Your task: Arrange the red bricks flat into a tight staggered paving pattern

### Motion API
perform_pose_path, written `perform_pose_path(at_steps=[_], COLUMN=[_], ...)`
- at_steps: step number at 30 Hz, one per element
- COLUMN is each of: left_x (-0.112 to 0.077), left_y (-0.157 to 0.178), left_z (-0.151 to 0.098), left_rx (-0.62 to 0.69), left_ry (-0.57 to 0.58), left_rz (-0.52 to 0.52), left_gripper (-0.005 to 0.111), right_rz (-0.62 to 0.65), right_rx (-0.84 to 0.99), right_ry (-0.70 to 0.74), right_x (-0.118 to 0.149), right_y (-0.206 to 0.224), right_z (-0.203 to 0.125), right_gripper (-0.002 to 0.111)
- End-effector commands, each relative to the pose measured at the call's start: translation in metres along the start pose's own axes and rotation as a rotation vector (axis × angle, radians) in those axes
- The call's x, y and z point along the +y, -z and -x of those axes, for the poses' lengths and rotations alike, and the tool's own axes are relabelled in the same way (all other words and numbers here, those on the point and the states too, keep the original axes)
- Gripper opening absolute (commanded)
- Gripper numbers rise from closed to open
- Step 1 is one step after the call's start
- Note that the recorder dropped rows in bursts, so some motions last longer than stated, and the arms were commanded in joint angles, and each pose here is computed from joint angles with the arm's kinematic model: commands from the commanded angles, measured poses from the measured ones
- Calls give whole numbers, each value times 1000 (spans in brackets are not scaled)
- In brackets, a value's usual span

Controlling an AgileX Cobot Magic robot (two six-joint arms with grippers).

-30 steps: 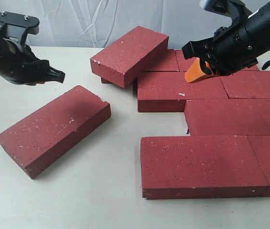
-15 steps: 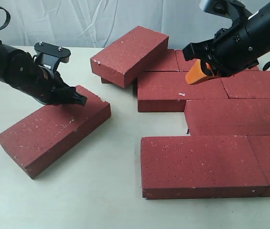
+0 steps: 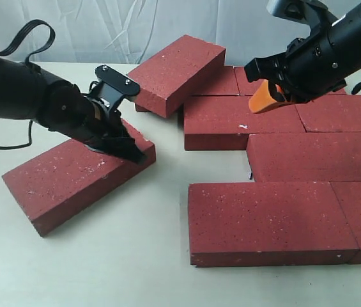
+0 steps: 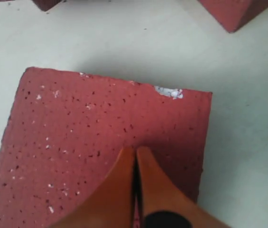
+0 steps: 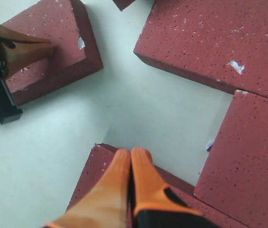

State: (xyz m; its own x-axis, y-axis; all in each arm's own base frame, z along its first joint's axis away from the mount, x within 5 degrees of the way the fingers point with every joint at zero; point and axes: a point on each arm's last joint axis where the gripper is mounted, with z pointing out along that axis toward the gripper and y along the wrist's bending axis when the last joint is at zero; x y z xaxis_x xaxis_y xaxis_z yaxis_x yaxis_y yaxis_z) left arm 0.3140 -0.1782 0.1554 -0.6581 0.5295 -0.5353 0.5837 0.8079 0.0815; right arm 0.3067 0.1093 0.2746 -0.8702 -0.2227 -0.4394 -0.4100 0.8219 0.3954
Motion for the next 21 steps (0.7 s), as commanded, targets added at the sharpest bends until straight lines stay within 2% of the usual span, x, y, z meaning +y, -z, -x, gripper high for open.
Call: perform_pose_path(at_steps=[1,8,14,21], left_x=[-6,3,10,16], left_y=[0,7,8,-7], left_z=[4,14,19,10], left_rx=[-14,17,20,66], left_ry=[-64,-66,-159,-99], left_rz=[0,19,60,53], left_gripper=[0,0,0,0], right_rz=[-5,-5,-5,-5], right_rx=[-11,-9,-9,-10], right_ry=[10,10,10,10], right_x=[1,1,1,1], right_y=[4,4,4,4], right_z=[1,1,1,1], right_gripper=[-1,-1,-1,-1])
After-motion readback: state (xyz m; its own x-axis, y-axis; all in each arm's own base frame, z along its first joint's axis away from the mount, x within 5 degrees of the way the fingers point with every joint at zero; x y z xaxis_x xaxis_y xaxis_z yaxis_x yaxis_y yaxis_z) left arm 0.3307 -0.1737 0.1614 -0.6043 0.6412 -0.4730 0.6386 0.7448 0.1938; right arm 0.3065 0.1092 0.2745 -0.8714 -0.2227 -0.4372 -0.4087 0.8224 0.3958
